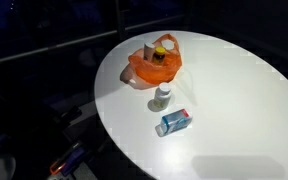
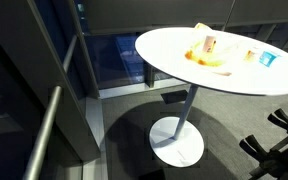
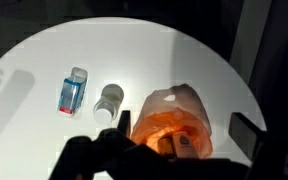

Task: Pick up the long white container on the left and put it in the orange plastic bag

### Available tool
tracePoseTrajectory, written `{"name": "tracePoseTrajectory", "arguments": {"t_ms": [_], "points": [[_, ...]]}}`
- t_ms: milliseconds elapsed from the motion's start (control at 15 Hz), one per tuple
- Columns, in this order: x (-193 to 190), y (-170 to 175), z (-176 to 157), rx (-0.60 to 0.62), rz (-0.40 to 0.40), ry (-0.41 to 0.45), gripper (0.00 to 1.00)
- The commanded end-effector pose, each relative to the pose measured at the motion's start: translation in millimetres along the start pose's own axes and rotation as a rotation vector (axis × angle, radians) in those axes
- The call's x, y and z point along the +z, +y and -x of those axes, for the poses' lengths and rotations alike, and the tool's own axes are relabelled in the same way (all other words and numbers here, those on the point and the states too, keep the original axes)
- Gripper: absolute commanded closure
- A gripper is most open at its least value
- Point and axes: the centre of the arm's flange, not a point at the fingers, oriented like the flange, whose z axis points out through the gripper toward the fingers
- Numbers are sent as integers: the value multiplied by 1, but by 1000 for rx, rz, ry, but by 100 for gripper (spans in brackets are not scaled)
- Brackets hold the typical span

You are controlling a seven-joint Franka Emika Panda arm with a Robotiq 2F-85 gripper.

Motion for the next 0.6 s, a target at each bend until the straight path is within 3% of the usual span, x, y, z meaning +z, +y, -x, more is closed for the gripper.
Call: {"name": "tracePoseTrajectory", "arguments": {"t_ms": [0,533], "points": [[-15,10,37,16,1,70,0],[-24,14,38,18,-22,71,0]]}}
